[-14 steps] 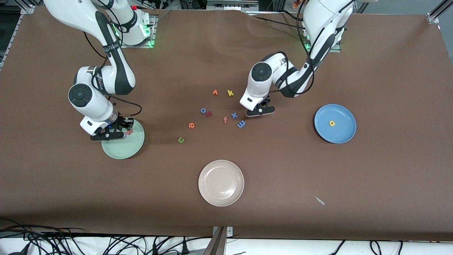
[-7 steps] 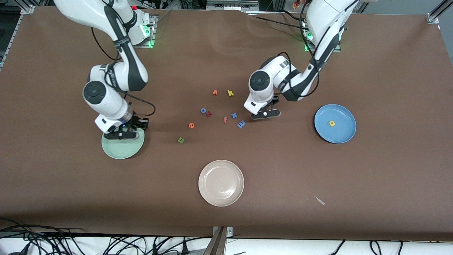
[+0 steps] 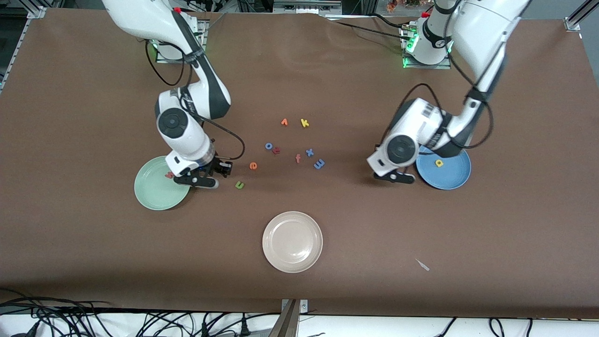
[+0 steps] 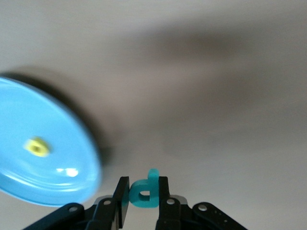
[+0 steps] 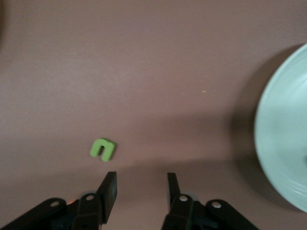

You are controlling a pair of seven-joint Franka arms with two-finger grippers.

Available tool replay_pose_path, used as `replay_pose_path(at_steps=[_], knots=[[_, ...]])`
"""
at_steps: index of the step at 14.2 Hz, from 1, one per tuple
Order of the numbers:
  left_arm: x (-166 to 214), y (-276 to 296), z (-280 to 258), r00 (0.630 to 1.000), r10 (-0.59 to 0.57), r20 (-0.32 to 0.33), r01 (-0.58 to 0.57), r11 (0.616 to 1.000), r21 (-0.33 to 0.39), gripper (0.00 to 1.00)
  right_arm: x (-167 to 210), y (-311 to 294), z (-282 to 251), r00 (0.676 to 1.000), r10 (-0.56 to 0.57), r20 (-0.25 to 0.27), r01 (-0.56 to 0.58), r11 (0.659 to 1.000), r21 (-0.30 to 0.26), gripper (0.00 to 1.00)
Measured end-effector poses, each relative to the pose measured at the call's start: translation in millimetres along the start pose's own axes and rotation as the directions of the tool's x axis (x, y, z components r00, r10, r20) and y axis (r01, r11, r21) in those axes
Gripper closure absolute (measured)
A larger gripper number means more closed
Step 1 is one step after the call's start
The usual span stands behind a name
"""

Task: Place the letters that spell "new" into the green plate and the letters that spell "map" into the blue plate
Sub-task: 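Drop the d on the blue plate while the right gripper reaches the n, then grasp the green n with the right gripper while the left gripper returns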

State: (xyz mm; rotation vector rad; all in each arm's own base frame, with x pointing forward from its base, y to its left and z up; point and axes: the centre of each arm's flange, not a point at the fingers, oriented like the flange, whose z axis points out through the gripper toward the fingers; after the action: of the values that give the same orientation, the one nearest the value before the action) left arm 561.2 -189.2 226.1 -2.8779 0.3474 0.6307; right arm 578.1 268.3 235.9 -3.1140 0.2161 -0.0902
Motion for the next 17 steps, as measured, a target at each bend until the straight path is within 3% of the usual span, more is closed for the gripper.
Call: replay_pose_path(at_steps=[4,7,9,11,13,15,17], knots=[[2.9,-90.2,11.7,0.981,0.194,0.031,-0.193,0.981,-0.033,0.72,6.8,-25.6,33.8,0.999,0.042,-0.023,-0.042,0.999,-0.007,0.48],[5.7,-128.4,37.9,0.963,0.261,0.06,-0.258,0.965,-0.049,0.71,7.1,-34.2,43.0,0.998,0.055,-0.033,-0.055,0.998,-0.006,0.48],[8.0,-127.1,43.0,0.965,0.256,0.057,-0.252,0.965,-0.07,0.57,6.9,-36.2,42.2,0.998,0.054,-0.035,-0.054,0.999,-0.004,0.48],[10.2,-116.1,34.6,0.985,0.168,0.039,-0.161,0.977,-0.139,0.4,5.2,-39.1,44.4,0.998,0.055,-0.04,-0.055,0.998,-0.002,0.48],[14.1,-100.2,19.9,0.999,0.001,0.037,0.006,0.981,-0.196,0.2,1.8,-42.9,49.2,0.997,0.061,-0.042,-0.061,0.998,-0.002,0.48],[21.0,-74.3,3.5,0.985,-0.17,0.024,0.17,0.95,-0.26,0.01,-0.4,-45.3,54.4,0.997,0.062,-0.048,-0.062,0.998,0.0,0.48],[26.5,-35.0,-11.1,0.944,-0.329,0.02,0.319,0.895,-0.311,0.0,-0.7,-45.4,59.0,0.997,0.062,-0.055,-0.062,0.998,0.002,0.48]])
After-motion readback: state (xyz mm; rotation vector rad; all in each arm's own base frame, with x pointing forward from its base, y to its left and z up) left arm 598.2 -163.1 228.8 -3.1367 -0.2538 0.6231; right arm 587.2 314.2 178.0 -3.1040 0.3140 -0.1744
